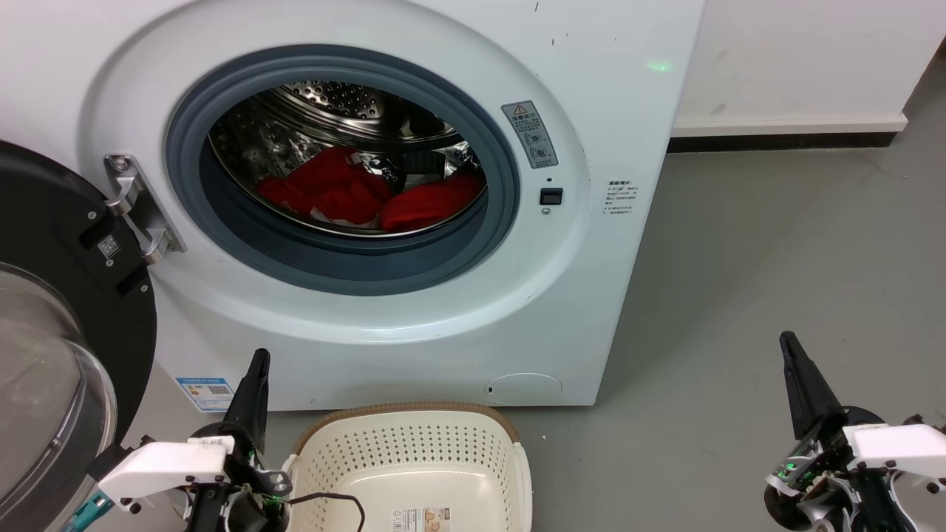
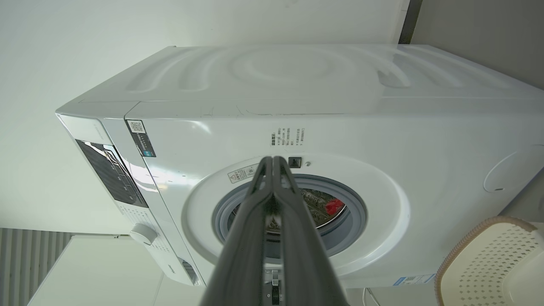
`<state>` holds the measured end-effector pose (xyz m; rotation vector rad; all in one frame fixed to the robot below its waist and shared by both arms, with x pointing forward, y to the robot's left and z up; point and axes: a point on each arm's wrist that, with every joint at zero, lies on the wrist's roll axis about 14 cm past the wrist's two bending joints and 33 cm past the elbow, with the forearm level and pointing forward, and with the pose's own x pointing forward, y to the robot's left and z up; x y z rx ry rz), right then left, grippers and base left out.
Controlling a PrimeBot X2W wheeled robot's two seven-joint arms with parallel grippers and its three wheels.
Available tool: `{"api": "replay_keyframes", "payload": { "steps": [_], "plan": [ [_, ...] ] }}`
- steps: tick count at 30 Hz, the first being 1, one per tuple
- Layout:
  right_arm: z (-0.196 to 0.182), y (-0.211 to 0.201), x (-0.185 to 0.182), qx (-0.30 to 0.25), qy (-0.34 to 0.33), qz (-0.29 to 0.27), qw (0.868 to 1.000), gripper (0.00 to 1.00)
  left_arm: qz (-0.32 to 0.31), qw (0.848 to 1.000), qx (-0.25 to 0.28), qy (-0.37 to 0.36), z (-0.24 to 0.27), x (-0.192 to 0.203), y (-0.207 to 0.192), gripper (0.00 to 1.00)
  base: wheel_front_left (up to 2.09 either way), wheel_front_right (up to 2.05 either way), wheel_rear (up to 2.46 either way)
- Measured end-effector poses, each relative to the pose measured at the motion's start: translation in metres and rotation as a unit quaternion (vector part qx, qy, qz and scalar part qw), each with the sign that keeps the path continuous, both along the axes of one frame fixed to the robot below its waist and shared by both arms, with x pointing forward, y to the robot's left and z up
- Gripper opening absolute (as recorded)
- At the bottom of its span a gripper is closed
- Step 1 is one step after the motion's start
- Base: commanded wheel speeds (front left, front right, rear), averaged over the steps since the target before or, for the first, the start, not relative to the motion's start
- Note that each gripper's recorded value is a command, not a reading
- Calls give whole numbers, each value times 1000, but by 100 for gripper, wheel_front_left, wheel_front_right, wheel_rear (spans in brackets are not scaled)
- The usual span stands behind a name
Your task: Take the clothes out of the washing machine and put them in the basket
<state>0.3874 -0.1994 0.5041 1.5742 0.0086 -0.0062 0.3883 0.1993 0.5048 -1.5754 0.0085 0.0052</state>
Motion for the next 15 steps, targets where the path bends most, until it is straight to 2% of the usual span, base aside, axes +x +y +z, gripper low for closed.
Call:
{"api": "replay_keyframes", "payload": {
  "steps": [15],
  "plan": [
    [0, 0, 0, 0, 0, 0, 1000, 0, 0, 1000, 0, 0, 0, 0, 0, 0, 0, 0, 0]
  ]
}}
